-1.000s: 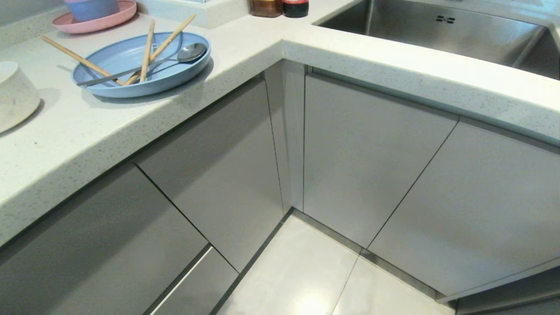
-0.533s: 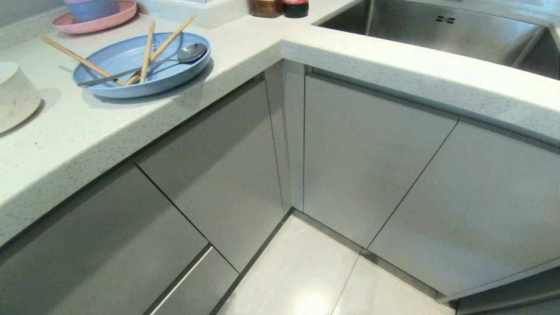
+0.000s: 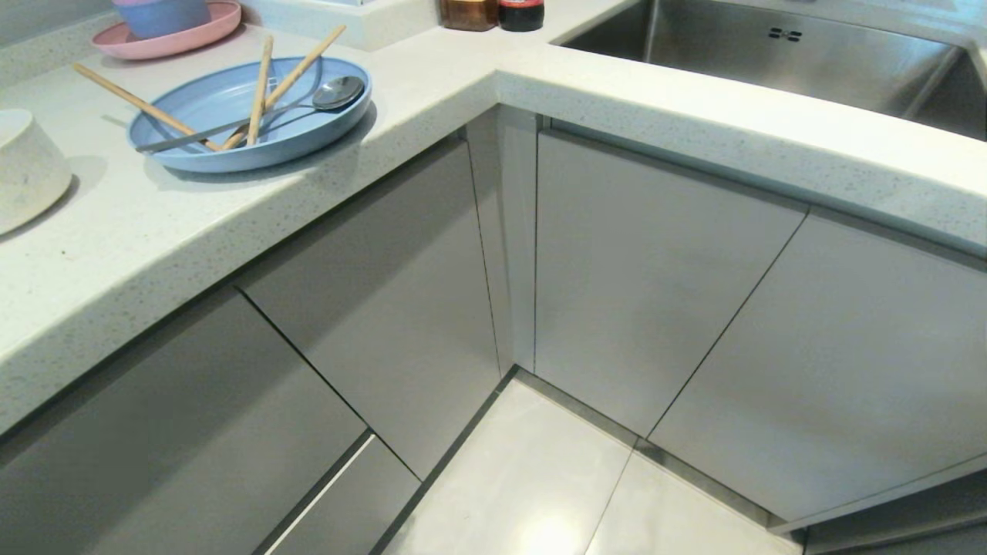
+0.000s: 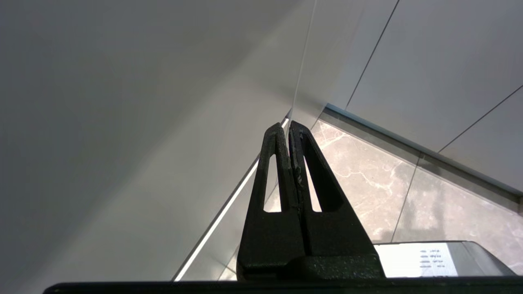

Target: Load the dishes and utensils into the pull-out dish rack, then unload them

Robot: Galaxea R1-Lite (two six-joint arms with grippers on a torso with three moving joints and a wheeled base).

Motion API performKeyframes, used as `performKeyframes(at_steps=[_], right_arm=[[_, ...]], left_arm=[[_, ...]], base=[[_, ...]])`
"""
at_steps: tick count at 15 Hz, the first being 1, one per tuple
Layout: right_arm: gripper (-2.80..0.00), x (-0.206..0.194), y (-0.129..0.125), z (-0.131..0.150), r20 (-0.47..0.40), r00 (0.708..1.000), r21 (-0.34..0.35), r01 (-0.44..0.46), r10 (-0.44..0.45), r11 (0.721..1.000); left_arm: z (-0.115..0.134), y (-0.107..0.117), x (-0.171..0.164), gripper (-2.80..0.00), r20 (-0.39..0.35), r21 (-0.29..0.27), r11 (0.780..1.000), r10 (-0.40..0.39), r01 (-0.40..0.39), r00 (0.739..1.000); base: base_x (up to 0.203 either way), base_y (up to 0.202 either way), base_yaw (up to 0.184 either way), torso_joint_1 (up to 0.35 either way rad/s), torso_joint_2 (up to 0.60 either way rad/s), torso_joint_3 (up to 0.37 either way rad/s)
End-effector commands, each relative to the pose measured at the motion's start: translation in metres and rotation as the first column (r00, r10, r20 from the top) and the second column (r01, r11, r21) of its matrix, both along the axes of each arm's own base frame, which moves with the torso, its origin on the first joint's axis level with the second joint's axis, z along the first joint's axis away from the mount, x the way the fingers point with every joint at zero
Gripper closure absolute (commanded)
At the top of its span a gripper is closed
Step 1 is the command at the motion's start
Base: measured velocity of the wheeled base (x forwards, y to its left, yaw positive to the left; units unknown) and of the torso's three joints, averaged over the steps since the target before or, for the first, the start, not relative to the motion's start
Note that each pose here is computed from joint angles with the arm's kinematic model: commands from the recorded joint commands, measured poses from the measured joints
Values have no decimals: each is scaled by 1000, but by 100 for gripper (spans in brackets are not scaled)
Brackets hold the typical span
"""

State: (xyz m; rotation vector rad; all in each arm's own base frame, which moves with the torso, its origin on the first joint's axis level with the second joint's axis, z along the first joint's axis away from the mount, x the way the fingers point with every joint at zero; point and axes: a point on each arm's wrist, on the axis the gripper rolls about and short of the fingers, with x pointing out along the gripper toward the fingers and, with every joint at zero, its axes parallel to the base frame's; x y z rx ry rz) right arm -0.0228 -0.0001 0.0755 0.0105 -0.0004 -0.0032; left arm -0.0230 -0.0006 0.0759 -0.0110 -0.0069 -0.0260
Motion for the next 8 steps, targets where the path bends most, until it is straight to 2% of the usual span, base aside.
performKeyframes(at_steps=[1, 6, 8], right_arm=[[0, 0, 0, 0, -2, 1000, 0, 0, 0, 1000], [0, 0, 0, 0, -2, 1000, 0, 0, 0, 1000], [0, 0, 0, 0, -2, 1000, 0, 0, 0, 1000]], left_arm=[[-2, 0, 1, 0, -10, -3, 1000, 0, 0, 1000], [-2, 0, 1, 0, -9, -1, 1000, 0, 0, 1000], [-2, 0, 1, 0, -10, -4, 1000, 0, 0, 1000]], base=[[0, 0, 0, 0, 0, 0], [0, 0, 0, 0, 0, 0], [0, 0, 0, 1, 2, 99]])
